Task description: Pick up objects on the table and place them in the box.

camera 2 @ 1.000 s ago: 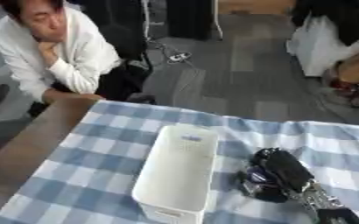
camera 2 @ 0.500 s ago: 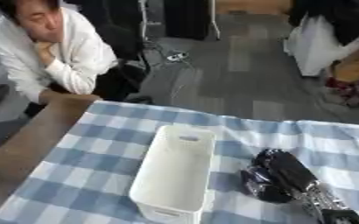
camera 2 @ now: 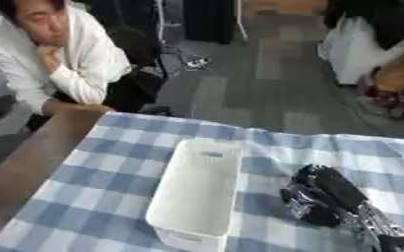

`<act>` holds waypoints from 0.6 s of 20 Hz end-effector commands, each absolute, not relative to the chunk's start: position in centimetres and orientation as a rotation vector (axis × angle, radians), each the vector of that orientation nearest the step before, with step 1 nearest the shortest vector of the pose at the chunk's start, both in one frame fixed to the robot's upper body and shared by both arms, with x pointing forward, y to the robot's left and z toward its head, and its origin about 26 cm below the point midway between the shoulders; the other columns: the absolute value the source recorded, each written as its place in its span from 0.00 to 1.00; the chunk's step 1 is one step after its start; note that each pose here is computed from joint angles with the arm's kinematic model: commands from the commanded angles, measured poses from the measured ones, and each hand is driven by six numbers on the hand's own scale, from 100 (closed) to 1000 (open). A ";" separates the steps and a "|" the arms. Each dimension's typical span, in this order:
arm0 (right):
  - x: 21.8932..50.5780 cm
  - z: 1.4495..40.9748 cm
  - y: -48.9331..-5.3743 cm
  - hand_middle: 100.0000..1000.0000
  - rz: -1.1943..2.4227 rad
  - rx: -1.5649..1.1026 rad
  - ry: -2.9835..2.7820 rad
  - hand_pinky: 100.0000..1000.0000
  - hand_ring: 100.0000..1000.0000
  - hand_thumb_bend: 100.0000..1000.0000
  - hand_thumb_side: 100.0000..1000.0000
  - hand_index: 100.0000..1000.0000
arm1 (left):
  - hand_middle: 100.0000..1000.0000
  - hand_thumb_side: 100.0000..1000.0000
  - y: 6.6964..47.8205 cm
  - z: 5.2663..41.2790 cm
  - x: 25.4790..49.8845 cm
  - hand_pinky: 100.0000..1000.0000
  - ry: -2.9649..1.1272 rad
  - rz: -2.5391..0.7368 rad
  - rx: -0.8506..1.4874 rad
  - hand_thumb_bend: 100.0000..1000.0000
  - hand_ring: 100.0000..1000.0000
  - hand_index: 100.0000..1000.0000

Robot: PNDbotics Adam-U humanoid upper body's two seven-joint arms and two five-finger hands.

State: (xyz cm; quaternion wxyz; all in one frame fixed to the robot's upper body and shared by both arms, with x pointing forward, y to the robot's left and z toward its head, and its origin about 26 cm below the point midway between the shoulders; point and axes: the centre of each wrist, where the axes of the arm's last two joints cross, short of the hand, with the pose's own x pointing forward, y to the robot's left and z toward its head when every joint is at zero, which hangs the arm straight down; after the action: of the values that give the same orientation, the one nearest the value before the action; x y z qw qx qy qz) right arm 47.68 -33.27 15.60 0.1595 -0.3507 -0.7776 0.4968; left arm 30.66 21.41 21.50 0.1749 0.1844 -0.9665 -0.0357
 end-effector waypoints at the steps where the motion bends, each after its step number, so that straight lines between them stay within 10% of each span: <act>1: 47.7 19.1 -33.2 0.00 1.374 -0.924 -2.475 0.00 0.00 0.00 1.00 0.02 | 0.99 0.87 21.7 22.2 30.4 0.86 -2.763 -0.127 0.545 0.00 0.74 0.99; 12: 47.0 23.7 -29.3 0.00 1.385 -0.744 -2.610 0.00 0.00 0.00 0.99 0.01 | 0.99 0.87 21.8 22.1 30.4 0.86 -2.758 -0.141 0.550 0.00 0.75 0.99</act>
State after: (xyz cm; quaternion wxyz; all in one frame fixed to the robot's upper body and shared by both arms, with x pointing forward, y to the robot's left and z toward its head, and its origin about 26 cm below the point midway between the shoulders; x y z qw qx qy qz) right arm 47.20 -29.30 21.36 0.0755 -0.2450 -0.8501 0.4601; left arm 30.65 21.57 21.47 0.1752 0.1881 -0.9656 -0.0406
